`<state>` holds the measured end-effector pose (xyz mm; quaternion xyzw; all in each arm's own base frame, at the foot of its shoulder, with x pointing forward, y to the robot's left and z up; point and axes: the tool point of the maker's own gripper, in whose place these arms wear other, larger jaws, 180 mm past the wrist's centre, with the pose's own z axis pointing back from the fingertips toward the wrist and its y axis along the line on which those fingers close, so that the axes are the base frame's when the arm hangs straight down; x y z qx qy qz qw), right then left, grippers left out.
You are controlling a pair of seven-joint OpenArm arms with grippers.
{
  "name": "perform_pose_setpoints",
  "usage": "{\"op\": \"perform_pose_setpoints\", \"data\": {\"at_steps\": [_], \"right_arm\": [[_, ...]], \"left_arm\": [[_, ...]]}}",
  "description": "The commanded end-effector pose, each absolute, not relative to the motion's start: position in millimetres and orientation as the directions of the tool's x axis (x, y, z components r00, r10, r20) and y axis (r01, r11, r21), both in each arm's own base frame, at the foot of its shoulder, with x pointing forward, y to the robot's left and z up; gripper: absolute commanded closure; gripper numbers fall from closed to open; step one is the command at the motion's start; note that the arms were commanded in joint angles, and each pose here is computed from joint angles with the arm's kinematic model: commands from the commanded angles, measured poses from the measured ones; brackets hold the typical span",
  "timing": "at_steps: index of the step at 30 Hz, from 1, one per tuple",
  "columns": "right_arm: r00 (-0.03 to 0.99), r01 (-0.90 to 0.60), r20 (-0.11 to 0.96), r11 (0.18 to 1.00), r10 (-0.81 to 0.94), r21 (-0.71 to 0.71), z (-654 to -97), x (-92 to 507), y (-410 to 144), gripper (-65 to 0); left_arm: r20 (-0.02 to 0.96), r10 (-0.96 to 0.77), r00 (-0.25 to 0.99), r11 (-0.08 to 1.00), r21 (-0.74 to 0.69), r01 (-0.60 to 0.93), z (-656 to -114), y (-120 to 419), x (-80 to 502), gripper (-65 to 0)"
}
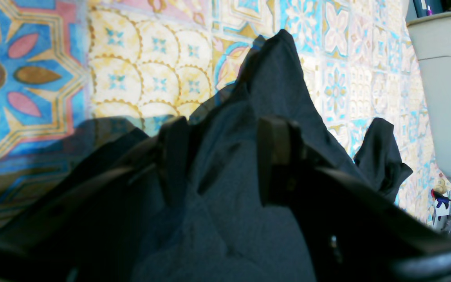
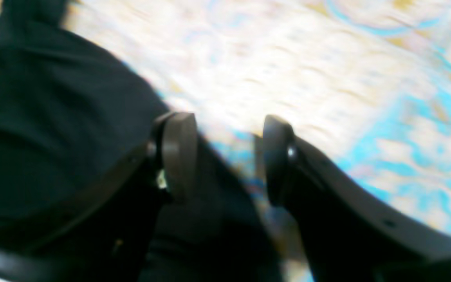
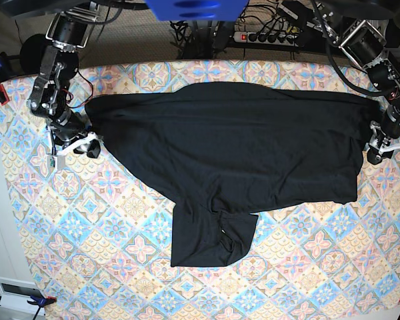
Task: Layout the t-shirt on the table in an organized manner, then fold the t-shirt properly
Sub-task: 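Drag the shirt corner with the right gripper toward the shirt's middle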
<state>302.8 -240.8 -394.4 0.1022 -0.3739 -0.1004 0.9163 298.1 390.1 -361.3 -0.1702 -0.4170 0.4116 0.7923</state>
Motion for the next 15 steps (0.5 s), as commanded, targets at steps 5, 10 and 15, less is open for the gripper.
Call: {"op": "perform_pose_setpoints", "data": {"at_steps": [5, 10, 15], "right_arm": [[0.704, 0.100, 0.691, 0.986, -0.165, 0.134, -388.9, 306.4, -259.2, -26.6], [0.732, 0.008, 0.674, 0.990, -0.100, 0.138, -396.6, 309.4, -227.1, -26.6], [0.754, -0.105, 0.657, 0.984, -0.014, 0.142, -404.3, 309.5, -188.8, -26.6]], "left_arm": [[0.566, 0.776, 0.279, 0.623, -0.617, -0.481, -339.6, 400.8, 307.6, -28.5], [0.558, 0.780, 0.284, 0.619, -0.619, -0.483, -343.1, 397.6, 306.4, -28.5], [0.549, 0.780, 0.299, 0.621, -0.625, -0.472, -347.2, 387.1, 311.5, -28.5]]}}
